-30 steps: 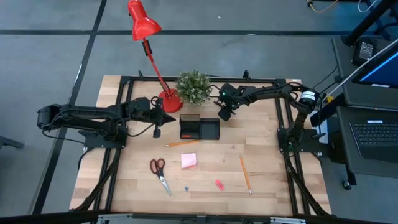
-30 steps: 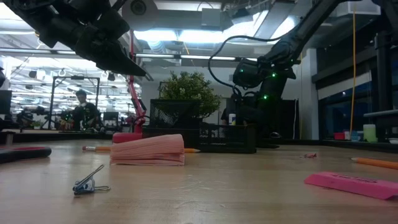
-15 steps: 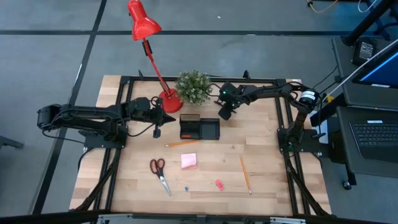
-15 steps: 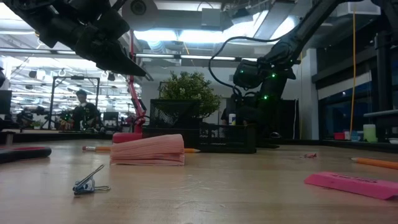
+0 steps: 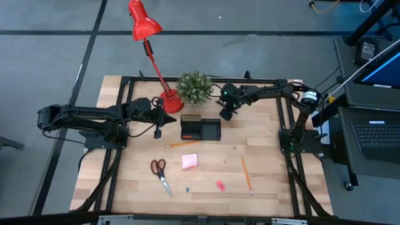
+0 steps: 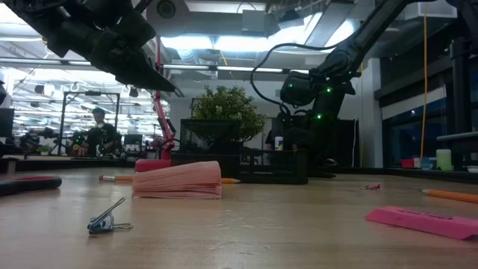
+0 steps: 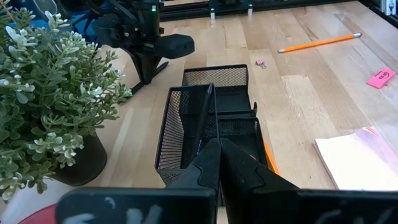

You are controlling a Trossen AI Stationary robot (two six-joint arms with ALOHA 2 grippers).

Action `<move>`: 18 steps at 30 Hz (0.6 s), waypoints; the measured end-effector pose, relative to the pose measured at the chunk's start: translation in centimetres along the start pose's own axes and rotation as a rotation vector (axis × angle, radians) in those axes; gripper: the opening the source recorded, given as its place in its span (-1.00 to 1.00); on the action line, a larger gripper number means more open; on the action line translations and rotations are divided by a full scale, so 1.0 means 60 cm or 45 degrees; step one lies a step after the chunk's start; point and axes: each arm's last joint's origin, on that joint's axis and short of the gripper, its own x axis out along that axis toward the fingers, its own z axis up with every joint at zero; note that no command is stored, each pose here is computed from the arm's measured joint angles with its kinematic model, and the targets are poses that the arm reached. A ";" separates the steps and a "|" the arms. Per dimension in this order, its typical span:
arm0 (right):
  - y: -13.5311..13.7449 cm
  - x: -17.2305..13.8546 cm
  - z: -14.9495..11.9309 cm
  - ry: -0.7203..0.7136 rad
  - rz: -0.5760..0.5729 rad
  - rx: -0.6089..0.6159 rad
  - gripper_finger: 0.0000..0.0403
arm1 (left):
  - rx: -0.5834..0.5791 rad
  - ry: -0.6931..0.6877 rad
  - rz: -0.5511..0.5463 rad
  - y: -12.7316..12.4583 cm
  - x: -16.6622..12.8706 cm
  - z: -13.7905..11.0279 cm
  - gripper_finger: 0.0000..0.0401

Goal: Pick and place office supplies into organizer
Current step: Put the black pen into the black desk organizer

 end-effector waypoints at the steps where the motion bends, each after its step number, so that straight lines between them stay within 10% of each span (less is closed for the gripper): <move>1: 0.000 -0.002 0.000 -0.005 0.001 0.000 -0.84 | 0.000 0.000 0.000 0.000 0.000 0.000 -0.99; 18: 0.007 -0.051 -0.013 0.043 -0.003 0.014 -0.87 | -0.001 0.001 0.004 0.000 0.000 0.000 -0.99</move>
